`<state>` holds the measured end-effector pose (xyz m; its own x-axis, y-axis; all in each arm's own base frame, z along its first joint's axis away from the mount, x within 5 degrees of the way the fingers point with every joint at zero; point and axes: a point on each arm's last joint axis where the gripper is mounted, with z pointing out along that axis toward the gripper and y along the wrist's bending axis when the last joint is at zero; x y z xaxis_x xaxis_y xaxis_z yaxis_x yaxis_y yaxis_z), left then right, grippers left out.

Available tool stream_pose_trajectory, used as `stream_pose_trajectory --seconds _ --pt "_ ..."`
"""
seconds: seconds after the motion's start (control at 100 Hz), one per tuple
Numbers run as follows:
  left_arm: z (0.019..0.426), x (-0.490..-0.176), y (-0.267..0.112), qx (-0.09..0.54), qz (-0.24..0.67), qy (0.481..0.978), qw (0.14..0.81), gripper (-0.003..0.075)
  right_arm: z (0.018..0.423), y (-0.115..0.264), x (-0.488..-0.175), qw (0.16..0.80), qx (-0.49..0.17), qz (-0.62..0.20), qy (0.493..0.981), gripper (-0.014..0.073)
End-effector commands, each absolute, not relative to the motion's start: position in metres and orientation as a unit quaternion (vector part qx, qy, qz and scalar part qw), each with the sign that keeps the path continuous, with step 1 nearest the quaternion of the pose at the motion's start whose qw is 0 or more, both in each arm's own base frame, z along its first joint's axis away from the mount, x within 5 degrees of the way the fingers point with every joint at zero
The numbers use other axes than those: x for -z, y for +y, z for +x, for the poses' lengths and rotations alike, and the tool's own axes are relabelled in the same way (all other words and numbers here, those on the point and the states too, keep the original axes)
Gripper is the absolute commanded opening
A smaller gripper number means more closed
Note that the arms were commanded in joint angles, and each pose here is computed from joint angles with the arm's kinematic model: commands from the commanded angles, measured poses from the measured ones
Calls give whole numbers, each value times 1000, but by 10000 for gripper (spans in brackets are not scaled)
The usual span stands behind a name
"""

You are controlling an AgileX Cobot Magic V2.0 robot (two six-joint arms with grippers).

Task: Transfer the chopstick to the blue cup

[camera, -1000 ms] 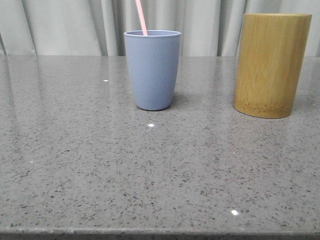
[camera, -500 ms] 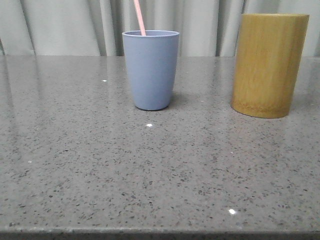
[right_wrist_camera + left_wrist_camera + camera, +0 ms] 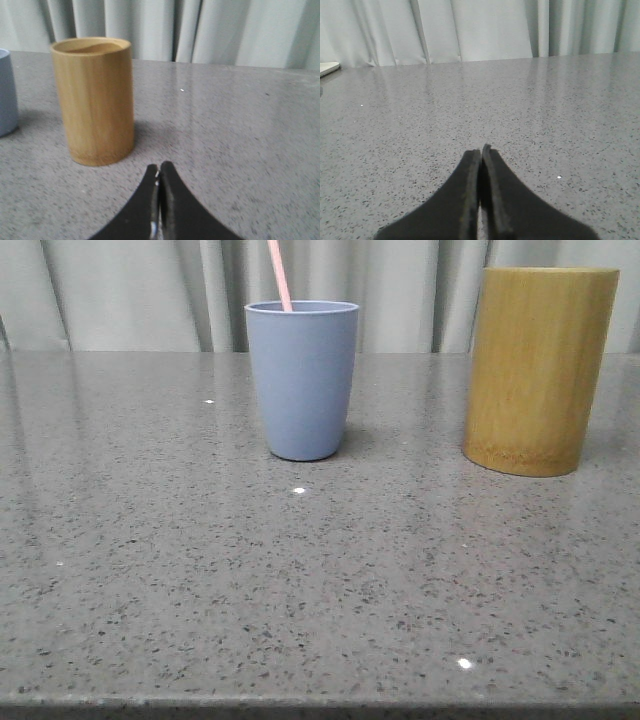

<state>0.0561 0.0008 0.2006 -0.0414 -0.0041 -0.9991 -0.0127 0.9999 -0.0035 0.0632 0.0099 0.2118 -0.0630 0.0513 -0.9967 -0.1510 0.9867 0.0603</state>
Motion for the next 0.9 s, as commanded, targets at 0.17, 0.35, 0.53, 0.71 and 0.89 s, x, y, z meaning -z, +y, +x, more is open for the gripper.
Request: stream_pose_trajectory --seconds 0.17,0.35,0.53,0.71,0.89 --pt "54 -207 1 0 -9 682 731 -19 56 5 -203 724 -52 -10 688 -60" --pt "54 -207 1 0 -9 682 731 -19 55 4 -202 723 -46 -4 690 -60" --pt "54 -207 1 0 -9 682 731 -19 55 4 -201 722 -46 -4 690 -60" --pt "54 -207 1 0 -9 682 731 -19 55 4 -202 722 -46 -4 690 -60" --pt "54 -207 1 0 -9 682 731 -19 55 4 -202 722 -46 -4 690 -60"
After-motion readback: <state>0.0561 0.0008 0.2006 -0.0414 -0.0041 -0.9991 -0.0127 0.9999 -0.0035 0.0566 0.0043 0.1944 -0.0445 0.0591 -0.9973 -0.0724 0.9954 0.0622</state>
